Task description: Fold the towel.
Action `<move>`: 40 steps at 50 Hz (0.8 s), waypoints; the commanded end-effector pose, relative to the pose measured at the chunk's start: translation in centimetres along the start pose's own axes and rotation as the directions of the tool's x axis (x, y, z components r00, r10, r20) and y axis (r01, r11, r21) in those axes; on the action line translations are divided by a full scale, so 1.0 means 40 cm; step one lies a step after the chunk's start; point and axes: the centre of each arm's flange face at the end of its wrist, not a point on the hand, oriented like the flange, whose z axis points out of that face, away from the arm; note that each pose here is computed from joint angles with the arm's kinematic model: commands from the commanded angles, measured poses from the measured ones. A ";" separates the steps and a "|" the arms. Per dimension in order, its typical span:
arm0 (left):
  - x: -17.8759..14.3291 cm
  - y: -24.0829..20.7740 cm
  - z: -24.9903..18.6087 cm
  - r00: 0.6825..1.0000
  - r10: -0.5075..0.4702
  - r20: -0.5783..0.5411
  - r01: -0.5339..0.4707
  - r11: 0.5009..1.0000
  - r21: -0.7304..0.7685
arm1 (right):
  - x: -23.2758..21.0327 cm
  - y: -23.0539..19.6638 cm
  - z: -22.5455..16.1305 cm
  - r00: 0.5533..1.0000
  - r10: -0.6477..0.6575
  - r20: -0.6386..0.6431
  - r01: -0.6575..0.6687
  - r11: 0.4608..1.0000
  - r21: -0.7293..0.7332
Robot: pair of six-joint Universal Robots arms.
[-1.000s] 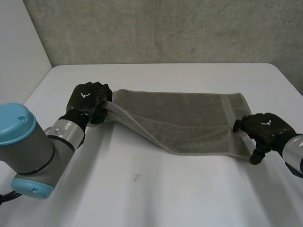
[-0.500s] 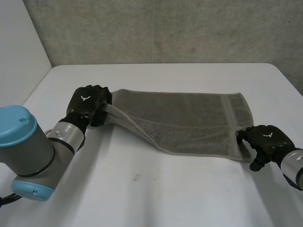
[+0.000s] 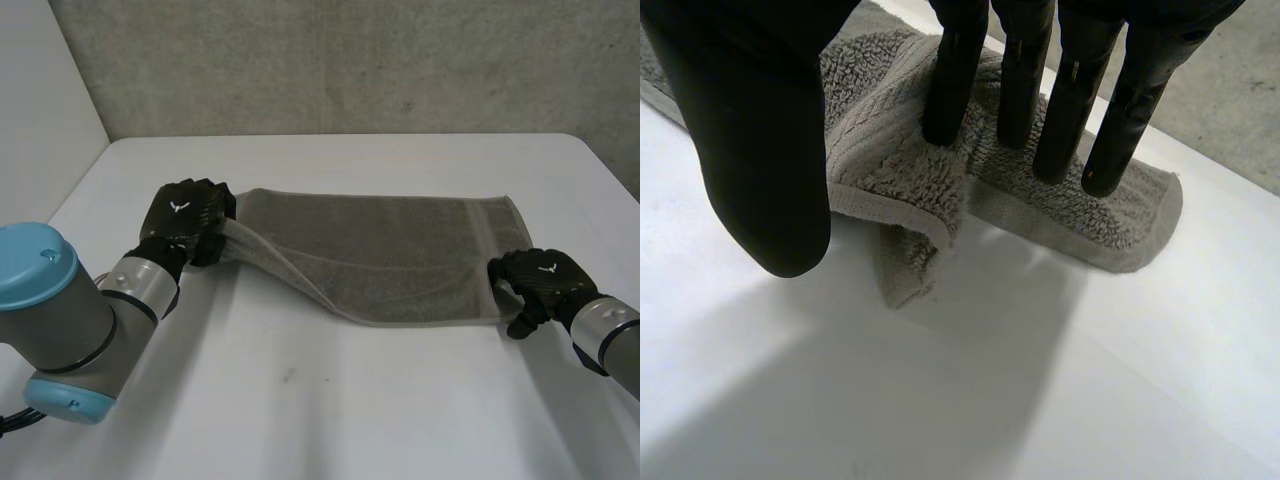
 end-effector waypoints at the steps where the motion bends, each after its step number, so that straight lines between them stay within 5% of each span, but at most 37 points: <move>1: -0.002 0.000 0.000 1.000 0.000 0.002 0.000 1.000 0.000 | -0.002 0.002 0.027 1.000 -0.016 0.005 0.016 1.000 0.005; 35: -0.009 -0.003 0.006 1.000 0.000 0.009 0.000 1.000 0.008 | 0.020 0.010 0.114 0.999 -0.034 -0.012 0.034 0.999 0.019; 40: -0.014 -0.008 0.007 1.000 0.002 0.015 -0.002 1.000 0.012 | 0.049 -0.068 0.095 0.997 -0.034 -0.064 0.041 0.994 0.099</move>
